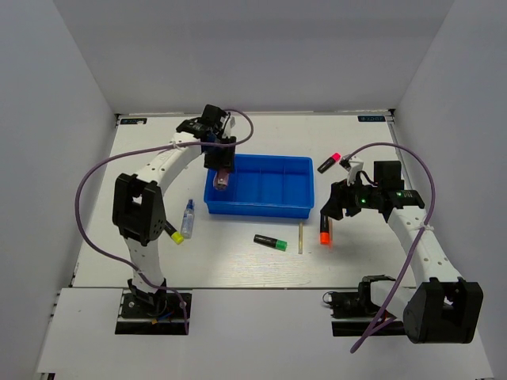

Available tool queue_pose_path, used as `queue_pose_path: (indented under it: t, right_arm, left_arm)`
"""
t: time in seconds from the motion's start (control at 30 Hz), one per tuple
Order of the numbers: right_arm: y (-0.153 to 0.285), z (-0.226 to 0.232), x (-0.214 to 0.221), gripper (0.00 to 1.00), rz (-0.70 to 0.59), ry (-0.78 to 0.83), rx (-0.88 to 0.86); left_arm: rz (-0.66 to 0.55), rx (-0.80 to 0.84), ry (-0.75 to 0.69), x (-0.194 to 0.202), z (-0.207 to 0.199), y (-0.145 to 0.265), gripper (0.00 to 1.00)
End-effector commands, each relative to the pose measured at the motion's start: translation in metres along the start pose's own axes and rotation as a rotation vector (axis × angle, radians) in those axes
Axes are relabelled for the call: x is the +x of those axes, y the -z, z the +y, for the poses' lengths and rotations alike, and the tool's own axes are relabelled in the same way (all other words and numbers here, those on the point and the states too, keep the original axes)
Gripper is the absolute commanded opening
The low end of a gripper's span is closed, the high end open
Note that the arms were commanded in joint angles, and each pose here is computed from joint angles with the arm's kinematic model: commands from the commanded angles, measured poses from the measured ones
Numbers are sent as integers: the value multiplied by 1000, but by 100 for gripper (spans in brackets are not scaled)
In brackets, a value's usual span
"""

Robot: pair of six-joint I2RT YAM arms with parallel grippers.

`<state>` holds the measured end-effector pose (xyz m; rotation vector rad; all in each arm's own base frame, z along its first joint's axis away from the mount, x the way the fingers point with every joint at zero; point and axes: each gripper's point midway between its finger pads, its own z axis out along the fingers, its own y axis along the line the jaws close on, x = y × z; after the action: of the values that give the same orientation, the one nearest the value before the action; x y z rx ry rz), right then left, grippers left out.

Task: Sort the stationery into containers
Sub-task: Place the stationery in the storage box, then pick up the pen from the center of the board.

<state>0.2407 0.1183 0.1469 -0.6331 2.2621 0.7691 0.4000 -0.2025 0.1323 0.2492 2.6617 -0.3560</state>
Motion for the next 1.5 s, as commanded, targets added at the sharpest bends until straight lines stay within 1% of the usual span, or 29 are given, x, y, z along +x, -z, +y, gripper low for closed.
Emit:
queue_pose_path:
  t: [0.0,0.07,0.13,0.23,0.27,0.43,0.53,0.63,0.7,0.73,0.8,0.87,0.9,0.93,0.97,1.0,1.03,1.07,1.1,1.13,1.17,1.2,1.23,1.27,1.3,1.33,1.4,1.43,1.47]
  right_arm:
    - [5,2,-14,70,-26,35,-3]
    - [5,2,-14,72,-26,35,-3]
    - [5,1,-13,75,-21,32,1]
    - [6,-1,-14,77,-22,33,14]
    - [6,-2,-14,77,-22,31,17]
    - [5,-2,-13,78,-19,28,16]
    - [6,-2,-12,78,-14,23,20]
    - [6,-4,-13,85,-20,28,28]
    - [6,-6,-12,86,-16,23,43]
    - [6,-7,-11,86,-10,15,47]
    - [5,-12,-12,83,-11,-1,76]
    - [5,-25,-15,70,-17,-7,143]
    - [6,-28,-20,46,-27,-47,169]
    - [8,-36,-21,32,-22,-60,213]
    - [7,-48,-24,13,-21,-70,270]
    - [9,-51,-33,9,-40,-92,292]
    - [13,-57,-41,9,-56,-110,328]
    - [12,-61,-51,9,-62,-130,340]
    - [9,-76,-48,16,-26,-161,396]
    - [10,-82,-71,19,-40,-182,408]
    - [7,-86,-75,24,-22,-195,414]
    - [-2,-96,-63,33,67,-240,434]
    - [-5,-107,-94,39,38,-260,443]
    - [-10,-112,-98,45,54,-274,444]
    - [-34,-127,-76,52,174,-335,445]
    - [-30,-132,-116,52,101,-314,462]
    - [-42,-152,-129,54,124,-354,507]
    - [-55,-167,-113,54,201,-395,552]
    - [-53,-168,-131,56,182,-404,567]
  left_arm:
    - [-37,-20,-77,-4,-7,10,8]
    - [-23,-29,-89,0,-10,6,17]
    - [-22,-47,-89,1,-7,3,31]
    - [-12,-61,-73,8,-4,-1,41]
    - [7,-73,-71,15,0,-5,51]
    - [1,-115,-65,19,8,-6,52]
    - [1,-127,-66,17,11,-6,63]
    - [0,-126,-64,16,10,-5,65]
    - [-9,-121,-64,13,8,-3,76]
    - [-19,-118,-66,10,7,0,76]
    - [-28,-109,-65,8,5,4,76]
    - [-43,-98,-62,5,2,12,76]
    - [-67,-83,-61,1,-1,22,75]
    - [-86,-77,-64,1,-3,31,69]
    - [-110,-67,-70,-1,-7,37,61]
    - [-123,-72,-65,0,-6,42,51]
    - [-182,-61,-63,-2,-8,67,26]
    - [-192,-82,-54,5,-2,68,16]
    - [-232,-106,-26,12,5,80,11]
    - [-295,-137,-7,11,13,101,11]
    - [-287,-163,14,23,23,99,16]
    - [-302,-184,49,35,34,110,32]
    - [-343,-244,92,39,47,124,69]
    - [-337,-267,131,55,57,126,76]
    - [-296,-309,163,73,73,119,80]
    - [-307,-319,189,81,78,124,85]
    - [-252,-359,225,103,95,112,85]
    - [-195,-380,227,124,102,102,85]
    - [-189,-395,232,128,106,101,85]
